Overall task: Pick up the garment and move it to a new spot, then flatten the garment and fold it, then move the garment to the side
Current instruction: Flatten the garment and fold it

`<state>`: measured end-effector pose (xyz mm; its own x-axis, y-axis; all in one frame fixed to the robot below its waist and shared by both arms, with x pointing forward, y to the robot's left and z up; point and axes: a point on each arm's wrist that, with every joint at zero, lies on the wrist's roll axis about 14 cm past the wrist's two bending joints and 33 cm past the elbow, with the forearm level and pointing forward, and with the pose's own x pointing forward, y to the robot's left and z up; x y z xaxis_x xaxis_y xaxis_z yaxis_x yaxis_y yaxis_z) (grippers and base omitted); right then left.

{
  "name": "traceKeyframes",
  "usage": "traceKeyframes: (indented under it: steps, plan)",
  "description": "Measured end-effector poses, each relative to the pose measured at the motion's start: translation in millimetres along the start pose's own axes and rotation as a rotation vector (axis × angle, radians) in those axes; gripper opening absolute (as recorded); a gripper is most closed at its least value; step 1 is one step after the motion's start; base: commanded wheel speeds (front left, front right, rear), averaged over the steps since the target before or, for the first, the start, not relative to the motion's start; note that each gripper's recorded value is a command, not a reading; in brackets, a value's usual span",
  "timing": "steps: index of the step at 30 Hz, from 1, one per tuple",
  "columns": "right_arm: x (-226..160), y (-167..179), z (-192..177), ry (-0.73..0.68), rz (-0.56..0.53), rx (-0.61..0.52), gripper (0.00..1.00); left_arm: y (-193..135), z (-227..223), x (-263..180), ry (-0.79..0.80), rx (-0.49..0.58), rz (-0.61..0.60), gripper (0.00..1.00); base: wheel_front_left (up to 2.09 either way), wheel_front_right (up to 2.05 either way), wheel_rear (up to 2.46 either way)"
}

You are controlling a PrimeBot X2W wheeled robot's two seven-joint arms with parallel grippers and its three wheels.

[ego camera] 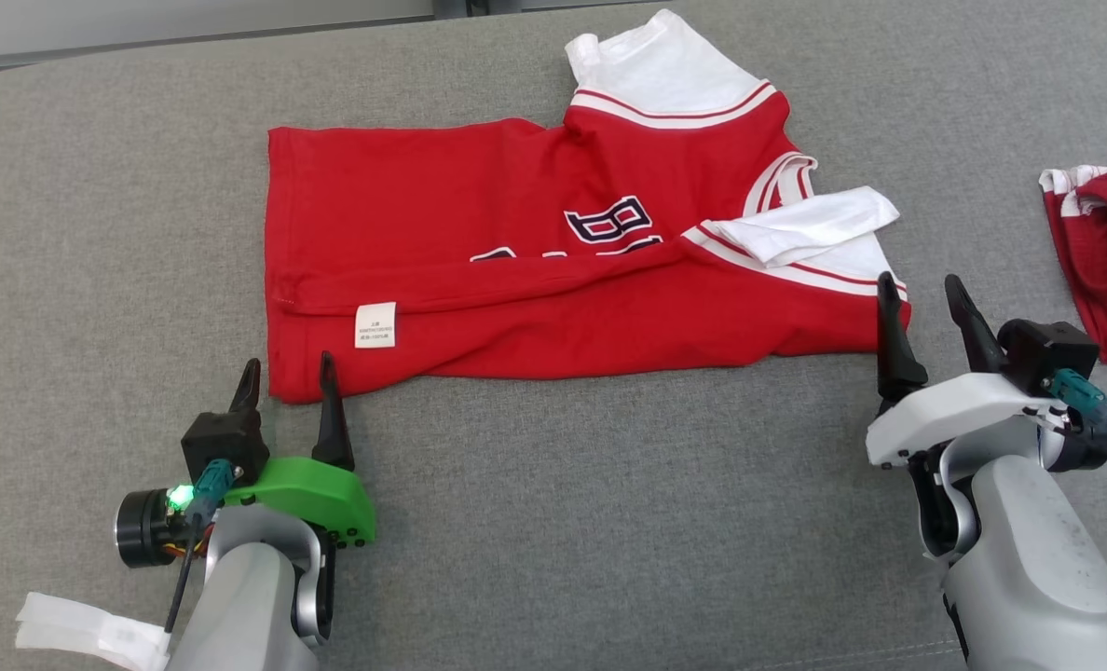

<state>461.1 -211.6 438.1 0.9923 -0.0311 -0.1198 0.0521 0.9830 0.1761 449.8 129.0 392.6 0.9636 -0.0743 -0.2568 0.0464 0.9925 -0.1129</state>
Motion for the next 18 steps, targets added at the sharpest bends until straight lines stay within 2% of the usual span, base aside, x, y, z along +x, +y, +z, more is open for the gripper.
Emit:
traceKeyframes:
  steps: [10,11,12,13,14,18]
  plan:
    - [-7,-3,-29,0.084,-0.008,-0.007,1.0,1,-23,5,0.075,-0.007,0.012,1.0,0.0,0.0,0.0]
    - [-8,-3,-32,0.093,-0.006,-0.009,1.0,0,-26,6,0.084,-0.009,0.005,0.89,0.0,0.0,0.0]
    - [-8,-3,-34,0.099,-0.006,-0.009,1.0,-1,-28,6,0.089,-0.009,0.002,0.55,0.0,0.0,0.0]
    - [-9,-3,-37,0.107,-0.008,-0.01,1.0,-1,-29,6,0.092,-0.01,0.0,0.3,0.0,0.0,0.0]
    - [-9,-3,-40,0.118,-0.008,-0.01,1.0,-2,-31,7,0.099,-0.016,-0.004,0.0,0.0,0.0,0.0]
    - [-9,-1,-51,0.153,-0.002,-0.011,1.0,-5,-33,8,0.109,-0.016,-0.02,0.0,0.0,0.0,0.0]
